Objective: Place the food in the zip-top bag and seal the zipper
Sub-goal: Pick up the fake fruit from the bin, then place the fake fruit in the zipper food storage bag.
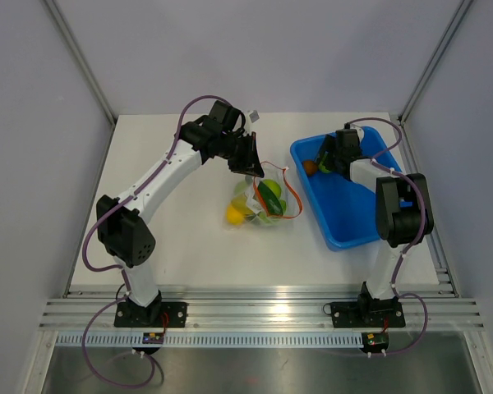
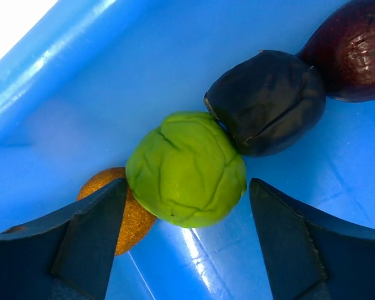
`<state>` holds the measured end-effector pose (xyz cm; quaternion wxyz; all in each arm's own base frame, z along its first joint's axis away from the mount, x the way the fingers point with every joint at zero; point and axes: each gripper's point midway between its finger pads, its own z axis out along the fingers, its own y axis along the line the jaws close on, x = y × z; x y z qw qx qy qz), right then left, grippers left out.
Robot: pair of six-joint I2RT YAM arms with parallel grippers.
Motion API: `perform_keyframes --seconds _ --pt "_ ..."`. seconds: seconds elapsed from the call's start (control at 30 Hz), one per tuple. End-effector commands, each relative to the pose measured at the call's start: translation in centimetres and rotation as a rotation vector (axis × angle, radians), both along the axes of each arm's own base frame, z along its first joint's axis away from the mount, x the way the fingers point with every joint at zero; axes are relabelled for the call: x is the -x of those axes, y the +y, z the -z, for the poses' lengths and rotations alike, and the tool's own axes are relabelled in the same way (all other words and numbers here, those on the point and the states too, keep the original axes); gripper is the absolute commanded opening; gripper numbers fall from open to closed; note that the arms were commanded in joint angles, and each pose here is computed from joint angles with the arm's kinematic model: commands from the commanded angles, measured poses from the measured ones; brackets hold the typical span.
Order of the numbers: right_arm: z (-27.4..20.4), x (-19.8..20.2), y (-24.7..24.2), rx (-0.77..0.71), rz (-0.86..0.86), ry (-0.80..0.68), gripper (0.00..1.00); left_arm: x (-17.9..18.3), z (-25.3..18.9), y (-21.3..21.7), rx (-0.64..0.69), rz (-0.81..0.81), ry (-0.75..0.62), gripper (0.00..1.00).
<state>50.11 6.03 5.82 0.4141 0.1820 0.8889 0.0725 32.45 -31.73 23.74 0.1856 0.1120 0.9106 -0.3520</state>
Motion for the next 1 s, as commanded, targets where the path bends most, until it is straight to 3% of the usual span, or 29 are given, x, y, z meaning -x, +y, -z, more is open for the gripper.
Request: perform_keyframes --seconds 0.0,0.13,0.23,0.67,0.97 --pt "-2.2 -2.0 -0.5 0.0 0.035 -0.094 0.83 -0.4 -2.8 -0.2 0.051 0.017 -0.077 0.0" --pt "-2.0 -1.5 -0.5 0.003 0.029 -0.086 0.66 -0.3 -2.9 -0.2 0.056 0.018 -0.075 0.0" --pt "-2.7 -0.8 -0.7 0.004 0.033 -0.1 0.61 -0.2 -3.1 -0.1 0.058 0.016 -0.079 0.0" --pt "-9.5 7.6 -1.9 0.001 0.041 -0.202 0.52 -0.2 -3.4 -0.3 0.071 0.02 -0.081 0.0" --pt "-16.8 17.0 1.1 -0.125 -0.157 -0.297 0.5 -0.4 -3.1 -0.8 0.081 0.033 -0.074 0.0"
